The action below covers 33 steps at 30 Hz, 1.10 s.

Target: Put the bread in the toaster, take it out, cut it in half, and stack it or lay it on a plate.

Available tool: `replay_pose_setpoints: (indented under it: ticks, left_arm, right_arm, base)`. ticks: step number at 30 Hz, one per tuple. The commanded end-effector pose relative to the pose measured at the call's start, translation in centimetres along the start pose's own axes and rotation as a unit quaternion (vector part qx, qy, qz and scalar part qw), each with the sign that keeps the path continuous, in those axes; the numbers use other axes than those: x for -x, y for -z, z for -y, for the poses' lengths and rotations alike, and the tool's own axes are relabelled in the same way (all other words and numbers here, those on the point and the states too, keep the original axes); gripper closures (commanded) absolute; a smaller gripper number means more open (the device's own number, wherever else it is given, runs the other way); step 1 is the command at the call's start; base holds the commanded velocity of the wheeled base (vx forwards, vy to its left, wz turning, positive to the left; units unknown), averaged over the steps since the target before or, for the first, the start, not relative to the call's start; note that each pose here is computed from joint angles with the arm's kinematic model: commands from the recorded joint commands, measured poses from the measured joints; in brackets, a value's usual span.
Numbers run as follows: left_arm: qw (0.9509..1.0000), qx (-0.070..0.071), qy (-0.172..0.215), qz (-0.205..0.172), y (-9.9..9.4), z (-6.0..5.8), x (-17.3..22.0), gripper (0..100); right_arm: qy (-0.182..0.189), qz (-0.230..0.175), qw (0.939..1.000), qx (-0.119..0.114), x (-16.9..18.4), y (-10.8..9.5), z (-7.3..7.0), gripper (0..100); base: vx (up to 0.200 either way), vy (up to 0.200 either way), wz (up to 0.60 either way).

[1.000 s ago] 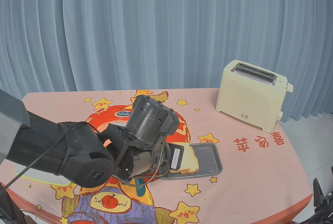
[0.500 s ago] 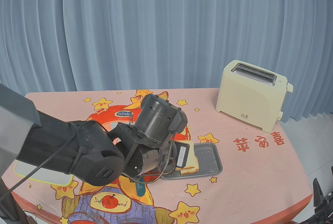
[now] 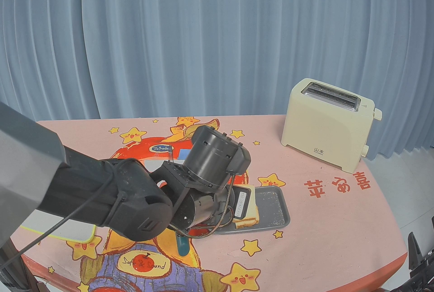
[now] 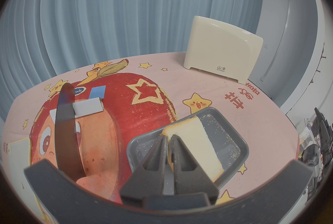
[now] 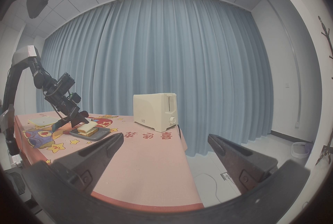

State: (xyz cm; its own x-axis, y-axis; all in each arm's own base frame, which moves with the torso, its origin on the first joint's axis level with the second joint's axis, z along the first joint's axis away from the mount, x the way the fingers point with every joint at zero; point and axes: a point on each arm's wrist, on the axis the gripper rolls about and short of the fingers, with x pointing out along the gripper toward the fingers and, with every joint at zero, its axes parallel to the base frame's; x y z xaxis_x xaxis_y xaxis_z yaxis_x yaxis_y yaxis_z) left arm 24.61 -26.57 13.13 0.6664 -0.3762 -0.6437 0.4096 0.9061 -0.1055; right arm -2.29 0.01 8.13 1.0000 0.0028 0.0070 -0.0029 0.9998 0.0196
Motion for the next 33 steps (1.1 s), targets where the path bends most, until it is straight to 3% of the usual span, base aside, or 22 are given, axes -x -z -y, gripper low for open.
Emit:
replay_pose_setpoints:
  ticks: [1, 11, 12, 33]
  left_arm:
    - [1.0, -0.001, -0.001, -0.002, 0.11, -0.02, -0.04, 100]
    - [1.0, -0.002, -0.004, -0.006, 0.35, -0.22, 0.12, 100]
    - [1.0, -0.003, -0.004, -0.005, 0.37, -0.24, 0.16, 0]
    - [1.0, 0.001, -0.005, 0.008, -0.04, -0.17, 0.59, 0]
  right_arm:
    - [0.0, -0.001, 1.0, 0.0, -0.02, 0.52, 0.01, 0]
    - [0.0, -0.001, 1.0, 0.0, -0.02, 0.52, 0.01, 0]
    - [0.0, -0.001, 1.0, 0.0, -0.02, 0.52, 0.01, 0]
    - [0.0, -0.001, 1.0, 0.0, -0.02, 0.52, 0.01, 0]
  base:
    - [0.0, 0.0, 0.0]
    - [0.0, 0.0, 0.0]
    - [0.0, 0.0, 0.0]
    - [0.0, 0.0, 0.0]
